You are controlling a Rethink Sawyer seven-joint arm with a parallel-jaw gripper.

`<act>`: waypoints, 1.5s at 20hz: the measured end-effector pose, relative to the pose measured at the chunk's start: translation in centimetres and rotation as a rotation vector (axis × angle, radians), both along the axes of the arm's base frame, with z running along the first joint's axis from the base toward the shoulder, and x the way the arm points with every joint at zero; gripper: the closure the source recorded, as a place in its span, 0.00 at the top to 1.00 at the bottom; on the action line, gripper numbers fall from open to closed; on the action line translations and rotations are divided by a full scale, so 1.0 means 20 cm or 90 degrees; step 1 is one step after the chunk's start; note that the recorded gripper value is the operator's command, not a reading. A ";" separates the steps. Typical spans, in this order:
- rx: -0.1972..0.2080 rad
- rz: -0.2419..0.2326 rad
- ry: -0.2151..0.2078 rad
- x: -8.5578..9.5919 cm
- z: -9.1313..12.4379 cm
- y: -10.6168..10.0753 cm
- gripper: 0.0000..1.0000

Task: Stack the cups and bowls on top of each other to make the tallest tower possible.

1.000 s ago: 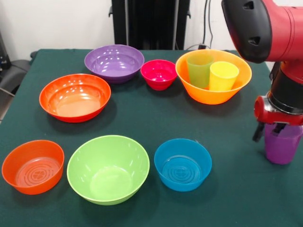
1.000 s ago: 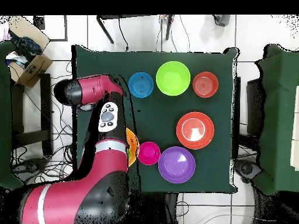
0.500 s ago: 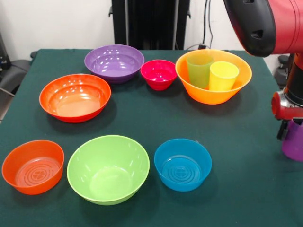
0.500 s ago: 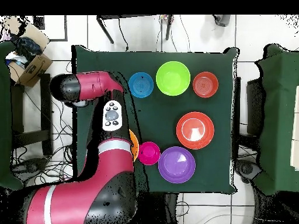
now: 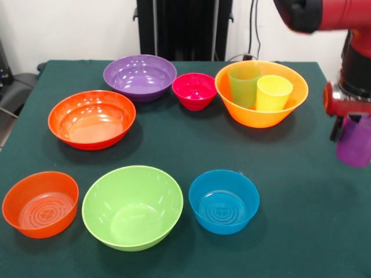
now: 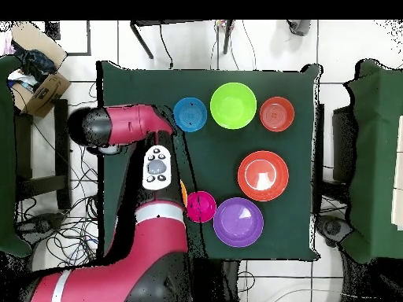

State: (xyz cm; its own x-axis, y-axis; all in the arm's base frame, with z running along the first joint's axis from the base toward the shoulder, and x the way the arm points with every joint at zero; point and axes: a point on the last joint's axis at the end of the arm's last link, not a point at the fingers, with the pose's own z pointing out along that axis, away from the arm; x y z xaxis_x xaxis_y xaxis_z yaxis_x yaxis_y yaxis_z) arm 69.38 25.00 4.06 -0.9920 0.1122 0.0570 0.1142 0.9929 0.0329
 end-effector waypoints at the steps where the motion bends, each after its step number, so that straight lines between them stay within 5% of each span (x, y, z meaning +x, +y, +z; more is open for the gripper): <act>1: 0.000 0.000 0.003 -0.02 0.02 0.00 0.00; 15: -0.009 -0.020 0.053 -0.55 0.30 -0.17 0.00; 30: -0.019 0.017 0.021 -1.05 0.18 -0.10 0.00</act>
